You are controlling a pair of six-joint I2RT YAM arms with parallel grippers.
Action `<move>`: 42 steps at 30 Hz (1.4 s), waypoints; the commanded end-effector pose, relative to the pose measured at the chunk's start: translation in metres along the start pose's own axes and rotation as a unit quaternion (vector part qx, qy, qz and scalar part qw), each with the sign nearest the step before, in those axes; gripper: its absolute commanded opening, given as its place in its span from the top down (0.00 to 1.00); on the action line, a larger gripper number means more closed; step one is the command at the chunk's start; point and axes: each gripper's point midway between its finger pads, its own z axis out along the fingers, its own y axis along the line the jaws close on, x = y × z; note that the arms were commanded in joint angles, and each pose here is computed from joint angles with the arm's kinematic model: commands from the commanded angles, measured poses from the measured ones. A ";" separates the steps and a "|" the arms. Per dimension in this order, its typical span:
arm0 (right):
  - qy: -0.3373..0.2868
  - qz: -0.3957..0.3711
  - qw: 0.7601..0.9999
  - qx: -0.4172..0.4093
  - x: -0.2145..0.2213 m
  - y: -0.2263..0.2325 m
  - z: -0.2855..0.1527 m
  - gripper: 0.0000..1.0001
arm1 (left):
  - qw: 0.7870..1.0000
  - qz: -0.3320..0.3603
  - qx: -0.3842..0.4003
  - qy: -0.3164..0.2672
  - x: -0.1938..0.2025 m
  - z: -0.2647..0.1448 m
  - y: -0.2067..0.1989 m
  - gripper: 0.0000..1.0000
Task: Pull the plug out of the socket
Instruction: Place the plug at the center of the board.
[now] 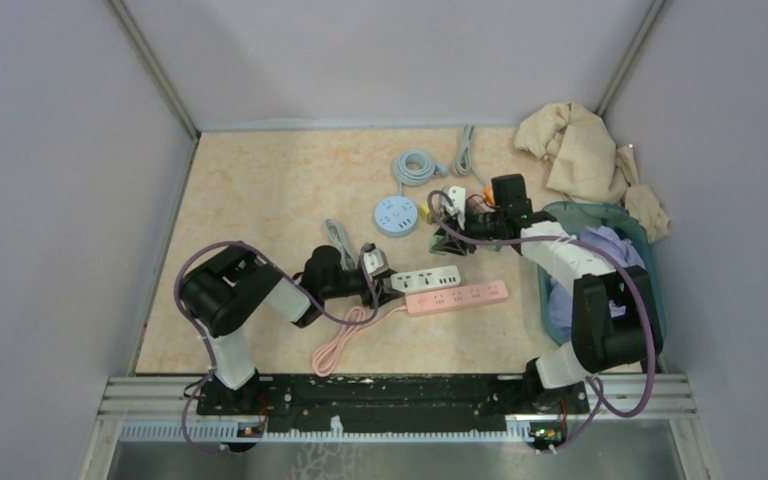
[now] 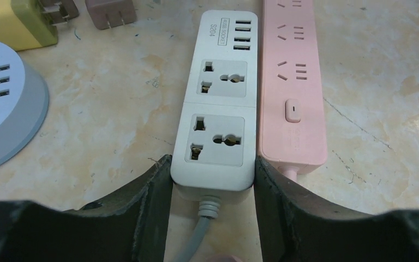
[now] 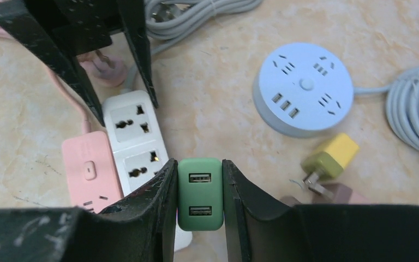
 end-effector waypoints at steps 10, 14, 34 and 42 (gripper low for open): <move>-0.019 0.054 0.985 0.164 -0.005 -0.075 -0.063 1.00 | 0.998 -0.034 -0.048 -0.013 -0.068 -0.010 0.019 0.20; -0.008 0.076 0.979 0.188 0.007 -0.084 -0.071 0.98 | 0.995 -0.070 -0.065 -0.015 -0.095 -0.024 0.017 0.17; 0.068 0.177 0.958 0.214 0.067 -0.101 -0.070 0.66 | 0.964 -0.211 -0.136 -0.089 -0.154 -0.113 -0.017 0.00; 0.059 0.184 0.949 0.250 0.057 -0.112 -0.089 0.45 | 0.955 -0.243 -0.126 -0.115 -0.172 -0.131 -0.031 0.00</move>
